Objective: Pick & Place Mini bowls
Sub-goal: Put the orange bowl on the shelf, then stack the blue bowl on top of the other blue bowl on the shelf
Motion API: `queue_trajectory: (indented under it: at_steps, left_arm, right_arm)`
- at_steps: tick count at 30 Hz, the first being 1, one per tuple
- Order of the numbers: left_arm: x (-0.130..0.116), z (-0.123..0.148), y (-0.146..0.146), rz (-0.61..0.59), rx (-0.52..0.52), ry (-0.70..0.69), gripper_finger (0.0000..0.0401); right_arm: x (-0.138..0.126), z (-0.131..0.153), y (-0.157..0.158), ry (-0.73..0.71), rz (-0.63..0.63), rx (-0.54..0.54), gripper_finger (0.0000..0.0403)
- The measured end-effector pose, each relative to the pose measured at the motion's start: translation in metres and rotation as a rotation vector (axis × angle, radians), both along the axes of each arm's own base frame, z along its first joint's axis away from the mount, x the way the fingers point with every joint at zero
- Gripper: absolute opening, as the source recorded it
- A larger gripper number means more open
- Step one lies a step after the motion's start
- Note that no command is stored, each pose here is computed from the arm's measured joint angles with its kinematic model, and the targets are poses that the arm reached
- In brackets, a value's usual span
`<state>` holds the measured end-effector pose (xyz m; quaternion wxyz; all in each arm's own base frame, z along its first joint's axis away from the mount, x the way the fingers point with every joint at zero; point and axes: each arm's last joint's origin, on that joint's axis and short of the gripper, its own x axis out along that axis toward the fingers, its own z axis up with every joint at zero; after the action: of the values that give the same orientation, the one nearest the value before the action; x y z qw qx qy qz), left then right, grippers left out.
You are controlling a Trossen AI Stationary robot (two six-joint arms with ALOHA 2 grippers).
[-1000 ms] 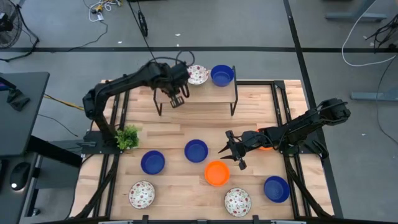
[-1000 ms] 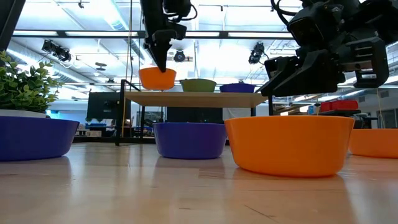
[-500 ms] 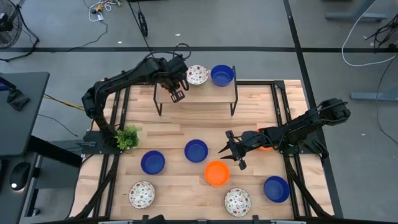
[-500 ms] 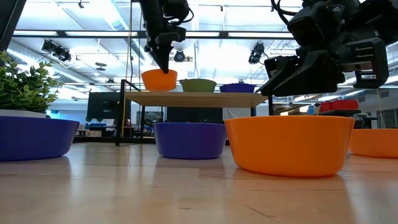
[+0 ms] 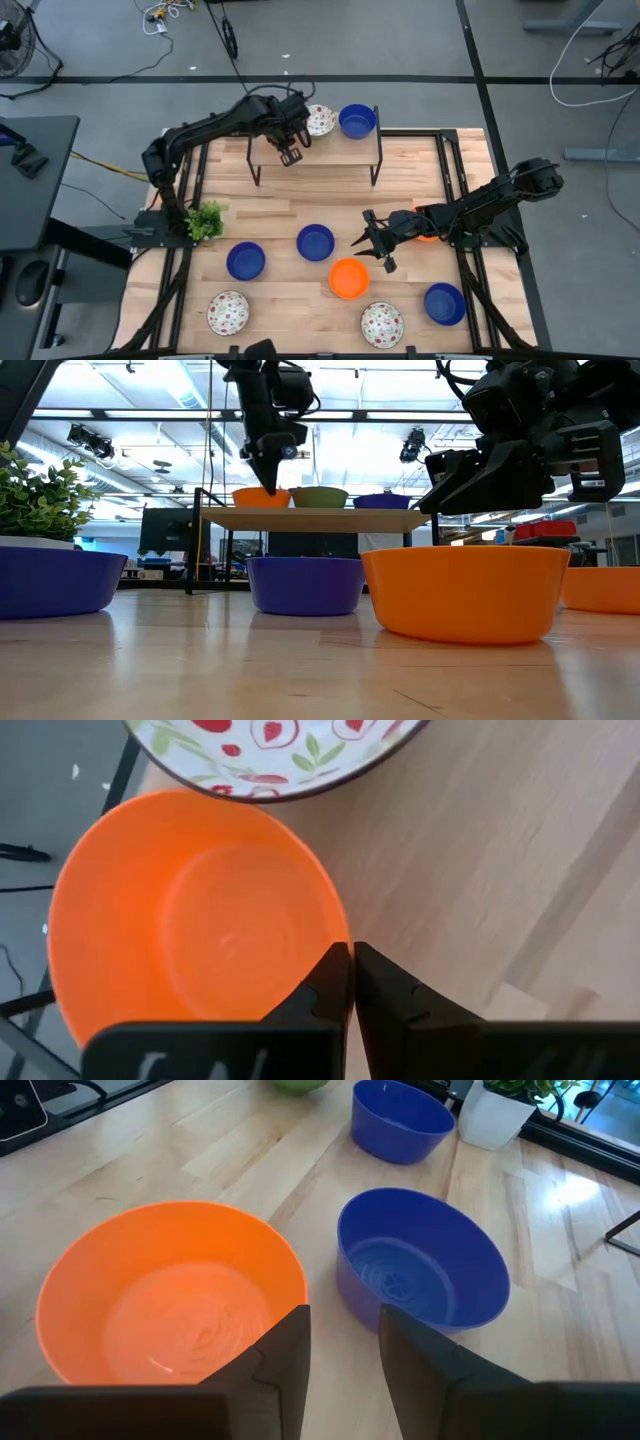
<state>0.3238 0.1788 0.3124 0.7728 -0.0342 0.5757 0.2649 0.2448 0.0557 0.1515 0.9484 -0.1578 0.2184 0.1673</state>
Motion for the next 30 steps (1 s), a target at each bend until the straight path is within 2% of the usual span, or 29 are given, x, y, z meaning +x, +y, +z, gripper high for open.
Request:
queue_trajectory:
  at_steps: [7, 19, 24, 30]
  left_arm:
    - [0.000, -0.002, 0.003, 0.026, 0.076, 0.047, 0.0043]
    - [0.004, 0.008, 0.004, 0.038, 0.117, 0.004, 0.0169]
    - [0.010, 0.025, -0.008, 0.010, 0.139, -0.045, 0.0184]
    - [0.012, 0.047, -0.045, -0.068, 0.153, -0.094, 0.0185]
  right_arm:
    - [0.000, 0.000, 0.000, -0.002, 0.003, -0.006, 0.0123]
    - [0.000, 0.000, 0.000, -0.004, 0.007, -0.013, 0.0123]
    - [0.000, 0.000, 0.000, -0.008, 0.014, -0.027, 0.0123]
    - [0.000, -0.001, 0.000, -0.004, 0.018, -0.034, 0.0123]
